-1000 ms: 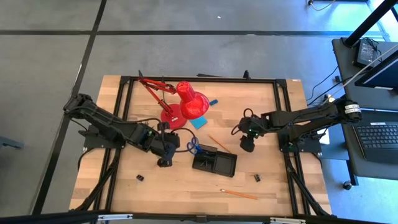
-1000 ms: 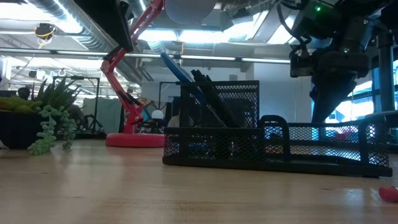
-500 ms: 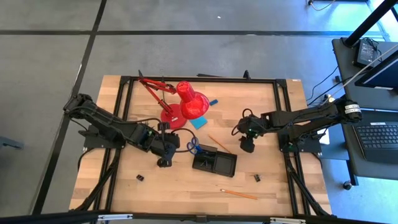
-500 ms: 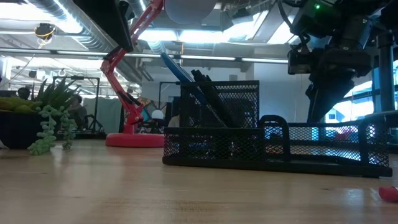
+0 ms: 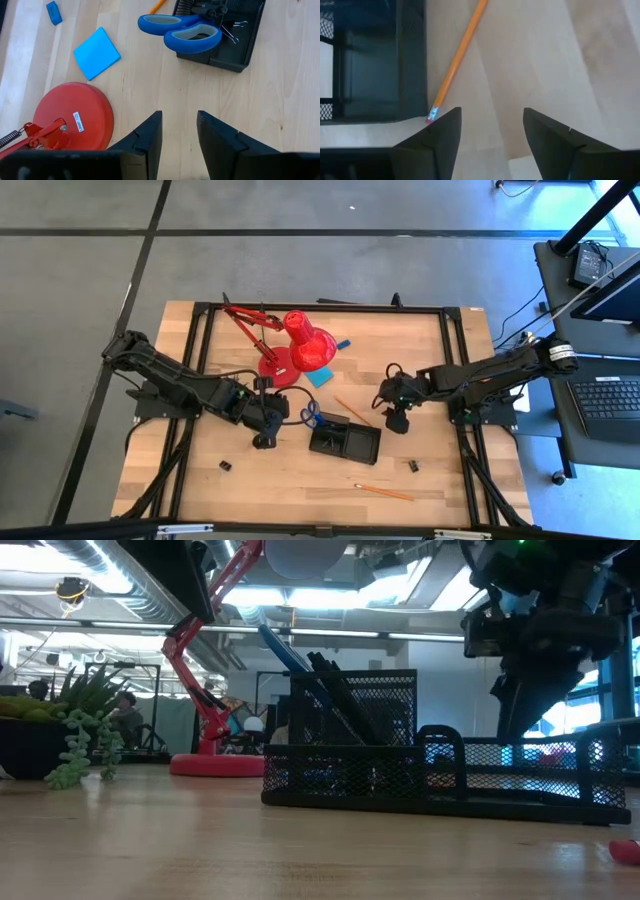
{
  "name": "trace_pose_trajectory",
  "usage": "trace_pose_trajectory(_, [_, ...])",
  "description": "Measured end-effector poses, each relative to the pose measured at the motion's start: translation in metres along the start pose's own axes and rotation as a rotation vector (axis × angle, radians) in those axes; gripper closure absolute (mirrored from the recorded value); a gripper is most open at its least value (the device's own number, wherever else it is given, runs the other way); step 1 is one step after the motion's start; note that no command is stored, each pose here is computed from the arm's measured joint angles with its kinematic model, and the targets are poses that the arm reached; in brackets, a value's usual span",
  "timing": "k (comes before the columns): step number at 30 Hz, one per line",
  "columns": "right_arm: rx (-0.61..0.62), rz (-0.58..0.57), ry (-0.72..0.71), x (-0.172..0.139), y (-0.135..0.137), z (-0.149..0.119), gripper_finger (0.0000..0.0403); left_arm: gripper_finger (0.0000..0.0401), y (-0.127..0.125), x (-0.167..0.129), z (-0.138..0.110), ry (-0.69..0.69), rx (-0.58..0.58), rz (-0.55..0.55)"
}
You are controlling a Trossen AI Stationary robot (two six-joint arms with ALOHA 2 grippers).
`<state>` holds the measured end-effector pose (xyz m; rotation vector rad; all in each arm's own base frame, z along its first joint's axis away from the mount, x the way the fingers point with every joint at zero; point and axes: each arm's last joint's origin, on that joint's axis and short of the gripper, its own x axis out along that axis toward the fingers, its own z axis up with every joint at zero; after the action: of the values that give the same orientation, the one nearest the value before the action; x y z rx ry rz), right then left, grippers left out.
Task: Pick and place office supplies into organizer
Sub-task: Adjust the desk organizer on the table
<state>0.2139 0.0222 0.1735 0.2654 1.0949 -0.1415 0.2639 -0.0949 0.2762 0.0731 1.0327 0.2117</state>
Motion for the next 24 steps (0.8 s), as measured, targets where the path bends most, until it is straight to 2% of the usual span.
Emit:
trace_pose_trajectory(5, [0.058,-0.015,0.052,0.008,0.003,-0.004,0.0195,0.0285,0.0,0.0,0.0,-0.001,0.009,0.001])
trace_pose_trajectory(10, [0.066,-0.018,0.086,0.015,0.007,-0.007,0.0214,0.0285,0.0,0.0,0.0,-0.002,0.018,0.001])
trace_pose_trajectory(24, [0.062,0.073,0.118,0.017,0.03,-0.015,0.023,0.0285,0.0,0.0,0.0,-0.004,0.017,0.001])
